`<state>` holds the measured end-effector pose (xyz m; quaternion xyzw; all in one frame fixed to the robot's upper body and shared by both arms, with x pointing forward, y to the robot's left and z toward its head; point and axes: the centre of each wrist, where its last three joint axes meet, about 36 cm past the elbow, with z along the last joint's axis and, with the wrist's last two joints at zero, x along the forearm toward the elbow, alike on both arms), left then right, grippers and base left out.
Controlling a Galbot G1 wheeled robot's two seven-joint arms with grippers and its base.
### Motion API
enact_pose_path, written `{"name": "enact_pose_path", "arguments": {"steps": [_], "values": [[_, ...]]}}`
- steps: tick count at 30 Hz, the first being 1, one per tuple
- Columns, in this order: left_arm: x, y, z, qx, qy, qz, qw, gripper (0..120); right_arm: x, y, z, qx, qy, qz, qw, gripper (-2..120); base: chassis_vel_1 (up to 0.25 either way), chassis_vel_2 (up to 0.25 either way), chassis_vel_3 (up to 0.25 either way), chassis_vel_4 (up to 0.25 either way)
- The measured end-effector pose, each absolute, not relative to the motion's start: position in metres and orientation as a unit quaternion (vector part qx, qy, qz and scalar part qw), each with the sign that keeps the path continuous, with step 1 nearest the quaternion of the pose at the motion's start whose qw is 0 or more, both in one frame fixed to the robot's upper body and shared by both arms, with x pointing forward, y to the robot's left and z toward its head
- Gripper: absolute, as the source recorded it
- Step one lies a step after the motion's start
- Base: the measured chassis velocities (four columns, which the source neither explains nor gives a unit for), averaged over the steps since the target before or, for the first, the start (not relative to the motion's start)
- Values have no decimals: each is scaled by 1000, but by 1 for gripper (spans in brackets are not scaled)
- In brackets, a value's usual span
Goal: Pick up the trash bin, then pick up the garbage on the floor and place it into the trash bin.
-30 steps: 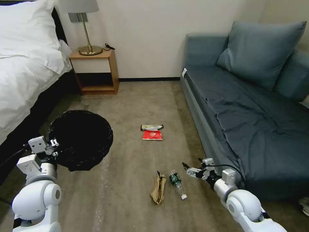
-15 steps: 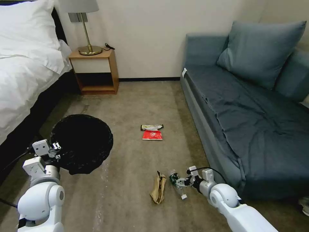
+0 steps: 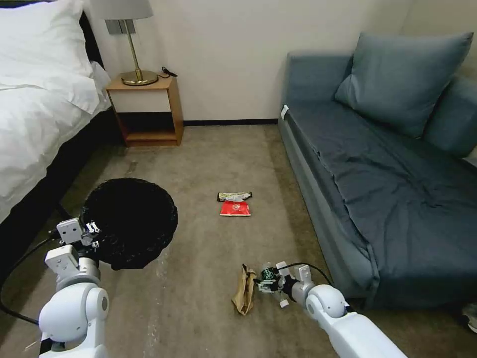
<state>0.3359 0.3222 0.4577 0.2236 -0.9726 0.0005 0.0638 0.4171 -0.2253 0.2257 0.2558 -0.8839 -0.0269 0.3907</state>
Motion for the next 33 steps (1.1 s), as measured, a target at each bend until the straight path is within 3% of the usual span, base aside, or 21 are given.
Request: {"name": "enact_pose_path", "arguments": {"steps": [13,17,19,22,24,29,31,33], "values": [[335,327,465,226,-973,2,52,4,410,-235,193,250,-884,-17,394,99,0,0,0,0],[335,329,466,227,-973,1,50,4,407,-234,190,249,-886,-19,391,87,0,0,0,0],[336,329,468,226,-973,1,47,4,408,-234,191,247,-888,-20,388,76,0,0,0,0],[336,329,468,226,-973,2,47,4,408,-234,191,247,-888,-20,387,70,0,0,0,0],[337,329,467,226,-973,2,48,4,409,-236,192,244,-890,-18,384,57,0,0,0,0],[338,330,466,226,-973,4,49,4,410,-238,192,243,-892,-14,381,44,0,0,0,0],[339,330,465,226,-973,4,49,4,410,-240,193,243,-894,-10,377,32,0,0,0,0],[340,329,464,226,-973,5,49,4,410,-242,193,243,-894,-7,375,28,0,0,0,0]]}}
